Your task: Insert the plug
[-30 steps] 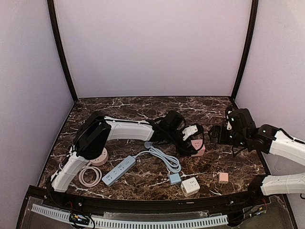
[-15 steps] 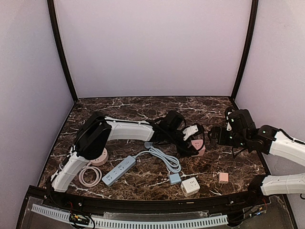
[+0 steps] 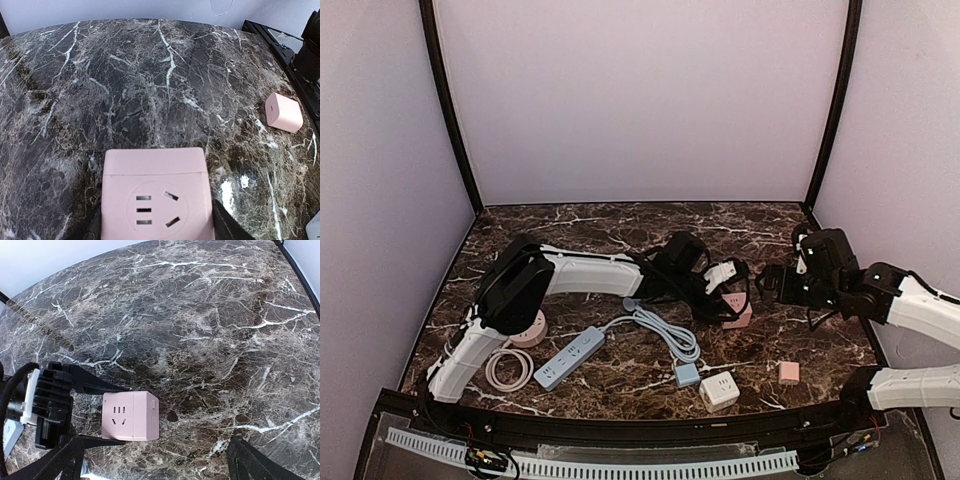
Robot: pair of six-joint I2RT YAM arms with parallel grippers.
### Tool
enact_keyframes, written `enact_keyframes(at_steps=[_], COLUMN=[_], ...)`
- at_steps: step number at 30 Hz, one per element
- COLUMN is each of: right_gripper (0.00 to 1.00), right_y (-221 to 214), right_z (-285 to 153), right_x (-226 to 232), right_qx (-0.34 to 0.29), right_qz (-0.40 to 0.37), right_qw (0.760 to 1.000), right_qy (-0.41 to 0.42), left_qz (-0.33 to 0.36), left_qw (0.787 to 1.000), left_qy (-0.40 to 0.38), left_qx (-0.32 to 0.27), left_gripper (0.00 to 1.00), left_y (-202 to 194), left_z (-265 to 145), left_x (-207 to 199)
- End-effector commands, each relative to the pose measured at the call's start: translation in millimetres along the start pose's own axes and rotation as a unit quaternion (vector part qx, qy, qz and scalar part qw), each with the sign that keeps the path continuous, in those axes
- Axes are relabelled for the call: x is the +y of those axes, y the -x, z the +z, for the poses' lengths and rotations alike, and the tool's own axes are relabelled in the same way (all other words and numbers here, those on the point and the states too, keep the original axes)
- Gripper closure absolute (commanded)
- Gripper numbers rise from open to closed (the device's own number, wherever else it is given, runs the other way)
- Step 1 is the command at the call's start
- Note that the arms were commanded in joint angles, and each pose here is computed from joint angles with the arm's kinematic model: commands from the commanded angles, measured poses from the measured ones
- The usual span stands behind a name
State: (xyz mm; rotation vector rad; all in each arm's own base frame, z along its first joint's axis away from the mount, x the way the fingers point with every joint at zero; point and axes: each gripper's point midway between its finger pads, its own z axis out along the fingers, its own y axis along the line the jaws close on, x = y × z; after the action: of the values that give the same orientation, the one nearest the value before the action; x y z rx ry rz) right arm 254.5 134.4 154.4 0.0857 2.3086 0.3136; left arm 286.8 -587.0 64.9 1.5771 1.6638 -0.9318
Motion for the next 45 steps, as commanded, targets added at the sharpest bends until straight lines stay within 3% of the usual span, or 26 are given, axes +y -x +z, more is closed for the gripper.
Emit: enact_keyframes(at_steps=[1,13,24,36,42,45], right_gripper=[0.01,0.01,0.01,0.01,0.01,0.01], right_y=[23.0,49.7,56.8,21.9,14.3,10.7], right_z=[-15.1,-40.2,-60.9,-69.7,-64.0,-52.6], right_x=[14.8,54.3,78.0,131.7,141.6,142.6], right_qx=[-0.03,-0.057,-0.072,0.052,0.091,0.108], right_qz=[0.003,-0.003,-0.014,-0.042,-0.031,-0.025], right_qw=[0.999,0.989,0.974,0.932,0.923,0.926], right_qy=[0.037,0.139,0.216,0.357,0.372,0.362], left_qz=[0.02,0.071,0.122,0.189,0.196,0.197], left_qw=[0.999,0.987,0.971,0.94,0.933,0.931], left_qy=[0.0,0.014,0.05,0.097,0.107,0.111], left_qx=[-0.037,-0.142,-0.197,-0.267,-0.282,-0.286], left_gripper=[0.66,0.72,0.76,0.82,0.98,0.99], left_y=[28.1,80.3,92.9,94.3,96.5,97.2], left_z=[-17.3,-80.4,-127.5,-168.3,-176.2,-179.1], left_x=[-5.7,-30.7,-48.2,-64.5,-66.4,-66.8])
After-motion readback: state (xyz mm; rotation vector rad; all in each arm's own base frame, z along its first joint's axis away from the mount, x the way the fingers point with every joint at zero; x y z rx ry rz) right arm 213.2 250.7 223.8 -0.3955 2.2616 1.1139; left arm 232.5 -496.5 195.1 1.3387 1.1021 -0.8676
